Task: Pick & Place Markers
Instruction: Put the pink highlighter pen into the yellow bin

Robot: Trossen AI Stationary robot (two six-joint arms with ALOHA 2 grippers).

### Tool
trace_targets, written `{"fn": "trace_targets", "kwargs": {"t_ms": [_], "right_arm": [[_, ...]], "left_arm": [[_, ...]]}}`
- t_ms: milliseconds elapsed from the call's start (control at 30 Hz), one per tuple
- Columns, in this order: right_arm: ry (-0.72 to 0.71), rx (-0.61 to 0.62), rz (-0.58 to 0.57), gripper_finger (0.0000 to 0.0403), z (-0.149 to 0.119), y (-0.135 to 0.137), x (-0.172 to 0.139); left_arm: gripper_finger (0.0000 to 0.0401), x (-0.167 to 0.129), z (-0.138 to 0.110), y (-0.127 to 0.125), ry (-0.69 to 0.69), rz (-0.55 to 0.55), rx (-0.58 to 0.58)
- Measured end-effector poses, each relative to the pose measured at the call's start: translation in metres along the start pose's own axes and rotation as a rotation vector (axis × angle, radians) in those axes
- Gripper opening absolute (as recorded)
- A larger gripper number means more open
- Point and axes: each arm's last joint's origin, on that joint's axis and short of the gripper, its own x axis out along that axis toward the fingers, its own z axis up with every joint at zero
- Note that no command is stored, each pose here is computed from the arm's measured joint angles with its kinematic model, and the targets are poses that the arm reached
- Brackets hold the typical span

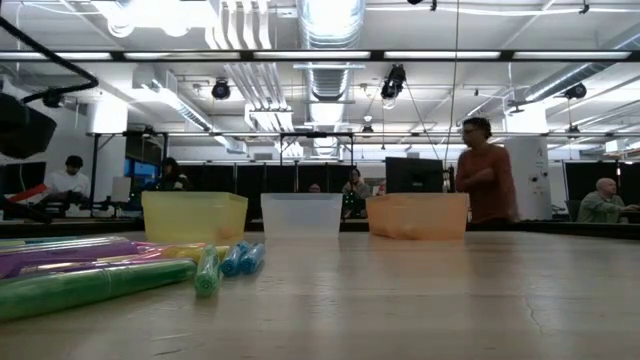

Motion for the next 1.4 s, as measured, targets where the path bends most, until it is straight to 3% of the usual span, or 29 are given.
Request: {"fn": "trace_targets", "kwargs": {"t_ms": [267, 533, 867, 1067, 1233, 1400], "right_arm": [[-0.024, 0.021, 0.029, 0.0121, 0.003, 0.003, 0.0], [-0.066, 0.058, 0.077, 0.0121, 0.007, 0.008, -0.001], [-0.141, 0.094, 0.083, 0.0121, 0.013, 0.011, -0.001], [-0.143, 0.031, 0.077, 0.0121, 0.013, 0.011, -0.001], [-0.145, -0.023, 0.07, 0.0121, 0.013, 0.01, -0.001], [-0.147, -0.081, 0.064, 0.0121, 0.013, 0.01, 0.0]], "left_arm": [[0.0053, -0.037, 0.006, -0.012, -0.074, -0.106, -0.024], [0.0054, -0.091, 0.038, -0.016, -0.228, -0.202, 0.011], [0.0054, -0.135, 0.114, -0.008, -0.39, -0.172, 0.0], [0.0054, -0.149, 0.169, 0.006, -0.46, -0.139, -0.073], [0.0054, -0.15, 0.211, 0.02, -0.49, -0.163, -0.142], [0.0054, -0.139, 0.247, 0.03, -0.51, -0.122, -0.207]]}}
